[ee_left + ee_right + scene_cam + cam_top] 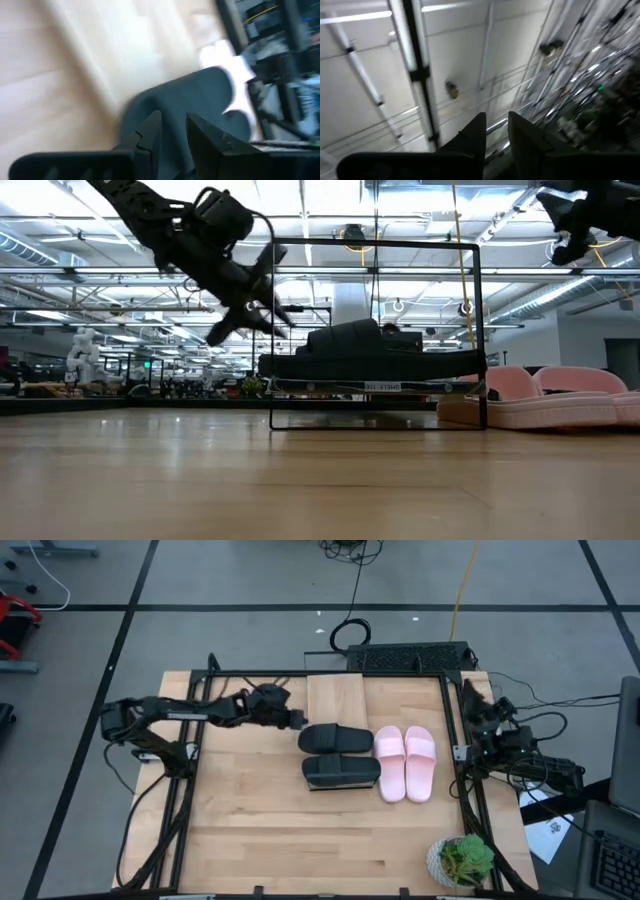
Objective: Pick and place slides into the shelf
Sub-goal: Put the left pink slide on the shelf
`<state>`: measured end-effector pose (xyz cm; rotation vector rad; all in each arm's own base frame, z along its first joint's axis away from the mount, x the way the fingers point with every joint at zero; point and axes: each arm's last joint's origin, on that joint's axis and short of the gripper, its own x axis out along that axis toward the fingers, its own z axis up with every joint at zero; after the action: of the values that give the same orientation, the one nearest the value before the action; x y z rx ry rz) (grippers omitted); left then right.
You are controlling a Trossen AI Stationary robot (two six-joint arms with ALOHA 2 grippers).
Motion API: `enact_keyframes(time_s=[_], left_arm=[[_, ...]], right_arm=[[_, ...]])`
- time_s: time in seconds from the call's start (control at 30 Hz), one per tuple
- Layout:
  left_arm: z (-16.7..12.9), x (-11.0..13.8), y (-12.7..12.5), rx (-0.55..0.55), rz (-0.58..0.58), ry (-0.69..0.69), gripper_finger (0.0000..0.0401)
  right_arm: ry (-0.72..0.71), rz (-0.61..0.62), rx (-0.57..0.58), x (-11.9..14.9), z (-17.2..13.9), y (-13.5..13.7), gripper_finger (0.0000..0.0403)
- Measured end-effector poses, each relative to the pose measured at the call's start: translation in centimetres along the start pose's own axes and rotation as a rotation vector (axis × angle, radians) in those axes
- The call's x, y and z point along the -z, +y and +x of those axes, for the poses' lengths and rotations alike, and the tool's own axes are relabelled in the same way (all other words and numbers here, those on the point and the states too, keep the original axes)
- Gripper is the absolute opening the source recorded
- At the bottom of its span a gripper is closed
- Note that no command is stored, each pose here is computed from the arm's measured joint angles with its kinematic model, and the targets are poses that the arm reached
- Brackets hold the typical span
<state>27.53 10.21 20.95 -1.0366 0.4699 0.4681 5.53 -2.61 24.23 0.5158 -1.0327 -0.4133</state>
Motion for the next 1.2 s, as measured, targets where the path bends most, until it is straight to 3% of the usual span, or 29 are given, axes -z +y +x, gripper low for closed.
enact_keyframes(time_s=[0.2, 0.37, 0.47, 0.7, 0.87, 1.07, 1.2], left_arm=[[-4.5, -1.6, 0.5, -0.051, 0.033, -0.058, 0.0086], [-7.9, -1.7, 0.5, -0.091, 0.059, -0.096, 0.0086], [-9.3, -1.3, 0.5, -0.122, 0.071, -0.100, 0.0086], [-11.5, -0.4, 0.7, -0.162, 0.067, -0.085, 0.0086], [-11.9, -0.1, 0.9, -0.181, 0.063, -0.066, 0.0086], [-11.8, -0.2, 0.9, -0.193, 0.095, -0.071, 0.0086], [-11.7, -0.2, 1.0, -0.217, 0.098, -0.093, 0.0086]], right_arm=[[0.270, 0.229, -0.243, 1.2, -0.2, 0.5, 0.0073], [0.483, 0.404, -0.363, 1.9, -0.6, 0.8, 0.0073], [0.660, 0.471, -0.332, 3.0, -0.9, 0.4, 0.0073], [1.062, 0.606, -0.080, 5.7, -2.6, -1.3, 0.0073], [1.109, 0.640, -0.047, 5.9, -2.8, -1.5, 0.0064], [1.035, 0.537, -0.142, 5.6, -2.4, -1.2, 0.0041], [0.987, 0.541, -0.144, 5.4, -2.2, -1.1, 0.0034]])
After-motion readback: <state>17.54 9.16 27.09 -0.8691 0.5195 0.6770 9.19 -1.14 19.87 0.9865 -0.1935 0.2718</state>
